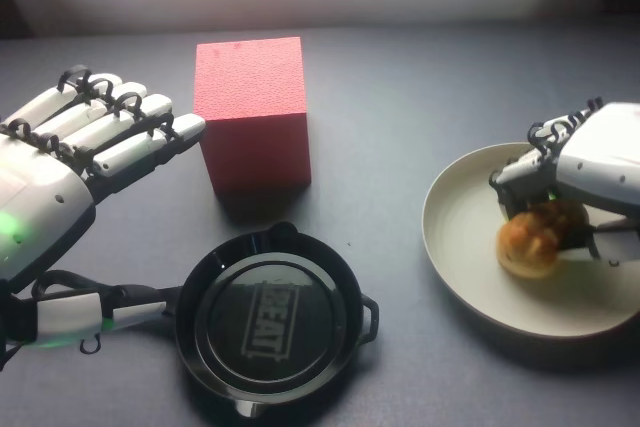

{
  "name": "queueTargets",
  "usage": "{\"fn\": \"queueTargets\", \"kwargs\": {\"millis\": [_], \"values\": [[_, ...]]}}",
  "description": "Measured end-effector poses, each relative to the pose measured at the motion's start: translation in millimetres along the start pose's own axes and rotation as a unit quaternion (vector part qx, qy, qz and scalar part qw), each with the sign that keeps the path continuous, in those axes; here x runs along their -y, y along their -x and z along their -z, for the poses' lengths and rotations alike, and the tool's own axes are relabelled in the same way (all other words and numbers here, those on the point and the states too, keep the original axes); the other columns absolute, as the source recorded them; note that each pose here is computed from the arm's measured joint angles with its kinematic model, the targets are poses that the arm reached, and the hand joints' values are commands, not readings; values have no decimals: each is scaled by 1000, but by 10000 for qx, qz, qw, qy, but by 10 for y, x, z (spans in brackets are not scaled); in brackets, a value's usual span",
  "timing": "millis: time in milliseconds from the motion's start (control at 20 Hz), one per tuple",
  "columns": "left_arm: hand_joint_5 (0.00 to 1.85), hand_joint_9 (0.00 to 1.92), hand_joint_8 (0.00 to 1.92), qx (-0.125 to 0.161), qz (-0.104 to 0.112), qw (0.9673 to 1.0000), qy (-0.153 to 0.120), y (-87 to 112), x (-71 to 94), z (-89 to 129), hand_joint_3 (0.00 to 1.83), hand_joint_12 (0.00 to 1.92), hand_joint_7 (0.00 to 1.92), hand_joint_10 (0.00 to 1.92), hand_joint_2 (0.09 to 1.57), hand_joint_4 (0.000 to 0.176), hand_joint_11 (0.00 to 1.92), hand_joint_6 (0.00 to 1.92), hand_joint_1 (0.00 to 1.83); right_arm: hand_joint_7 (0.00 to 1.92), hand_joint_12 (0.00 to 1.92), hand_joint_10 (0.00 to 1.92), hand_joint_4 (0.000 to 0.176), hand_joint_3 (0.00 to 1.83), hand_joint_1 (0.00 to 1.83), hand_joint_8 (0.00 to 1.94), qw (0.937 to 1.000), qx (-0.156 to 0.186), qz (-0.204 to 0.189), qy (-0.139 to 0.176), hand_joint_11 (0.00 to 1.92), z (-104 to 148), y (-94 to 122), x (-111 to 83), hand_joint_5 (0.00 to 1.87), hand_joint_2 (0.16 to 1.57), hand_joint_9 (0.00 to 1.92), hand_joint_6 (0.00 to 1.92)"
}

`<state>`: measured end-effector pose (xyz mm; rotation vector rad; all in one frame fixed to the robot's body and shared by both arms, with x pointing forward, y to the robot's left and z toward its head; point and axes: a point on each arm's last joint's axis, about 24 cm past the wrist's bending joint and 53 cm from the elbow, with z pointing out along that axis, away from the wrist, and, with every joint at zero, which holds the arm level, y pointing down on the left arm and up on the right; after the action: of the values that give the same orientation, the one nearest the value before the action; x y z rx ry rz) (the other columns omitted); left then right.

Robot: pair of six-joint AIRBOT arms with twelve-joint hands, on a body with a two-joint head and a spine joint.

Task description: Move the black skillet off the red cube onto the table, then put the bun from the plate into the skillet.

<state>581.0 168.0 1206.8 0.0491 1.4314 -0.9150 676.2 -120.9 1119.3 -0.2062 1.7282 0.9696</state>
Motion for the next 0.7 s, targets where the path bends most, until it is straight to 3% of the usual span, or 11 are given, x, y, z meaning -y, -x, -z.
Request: {"fn": "queueTargets", "kwargs": {"millis": [100, 150, 200, 250, 350, 400, 450, 550, 600, 650, 700], "values": [[199, 92, 1, 41, -1, 10000, -16, 15, 4, 16, 11, 315, 153, 4, 1006, 84, 0, 2, 779, 938, 1190, 1275, 0, 0, 1359, 1029, 9999, 122, 7, 100, 622, -27, 80, -69, 851, 1148, 840, 1140], [204, 108, 2, 35, 0, 10000, 18, 11, -15, 25, 9, 367, 163, 7, 1014, 85, 0, 2, 769, 930, 1144, 1268, 0, 0, 1365, 1093, 9995, 227, -50, 224, 617, -35, 125, -152, 895, 1141, 835, 1033], [210, 117, 4, 49, 19, 9999, 87, 18, -51, 31, 8, 362, 175, 7, 1025, 66, 0, 3, 773, 985, 1199, 1303, 0, 0, 1356, 941, 9980, 397, -150, 474, 466, -32, 191, -304, 955, 1134, 785, 1045], [235, 120, 6, 72, 1, 9999, 124, 38, -76, 49, 5, 251, 199, 5, 1026, 54, 0, 8, 788, 926, 1226, 1314, 0, 2, 1366, 1097, 9955, 544, -210, 742, 534, -24, 251, -464, 940, 1137, 812, 956], [227, 85, 8, 164, -32, 9996, 229, 115, -139, 77, 7, 87, 181, 13, 1040, 60, 0, 3, 788, 971, 1106, 1259, 0, 0, 1371, 1057, 9885, 727, -202, 1312, 549, -41, 328, -825, 901, 1130, 856, 984], [228, 68, 5, 223, -47, 9992, 320, 150, -193, 109, 17, 3, 154, 9, 1077, 67, 0, 2, 819, 911, 1188, 1244, 0, 3, 1354, 1070, 9829, 802, -198, 1646, 692, -97, 369, -1049, 894, 1139, 885, 1089], [231, 103, 11, 240, -83, 9989, 406, 163, -243, 140, 10, 25, 174, 21, 1068, 39, 49, 3, 769, 814, 1324, 1299, 0, 5, 1347, 1195, 9779, 821, -235, 1907, 791, -148, 382, -1226, 866, 1162, 881, 1138], [234, 114, 11, 275, -91, 9979, 572, 168, -323, 191, 10, 35, 185, 21, 1070, 39, 62, 3, 676, 756, 1410, 1361, 0, 3, 1341, 1278, 9695, 764, -249, 2316, 781, -211, 336, -1506, 859, 1180, 852, 1141], [214, 96, 3, 306, -99, 9970, 703, 183, -388, 212, 29, 34, 164, 9, 1125, 89, 43, 3, 537, 805, 1592, 1324, 0, 0, 1226, 1386, 9658, 664, -166, 2501, 750, -235, 277, -1640, 875, 1192, 834, 1045], [245, 134, 6, 366, -105, 9959, 817, 211, -446, 239, 13, 275, 197, 11, 1151, 62, 8, 6, 502, 832, 1612, 1293, 0, 0, 1216, 1405, 9630, 640, -148, 2615, 757, -258, 248, -1730, 896, 1186, 856, 979], [252, 163, 7, 454, -135, 9945, 935, 272, -511, 280, 9, 405, 225, 12, 1176, 44, 1, 4, 369, 764, 1663, 1348, 0, 0, 1184, 1497, 9606, 664, -228, 2689, 632, -289, 233, -1801, 828, 1224, 753, 1098]]}}
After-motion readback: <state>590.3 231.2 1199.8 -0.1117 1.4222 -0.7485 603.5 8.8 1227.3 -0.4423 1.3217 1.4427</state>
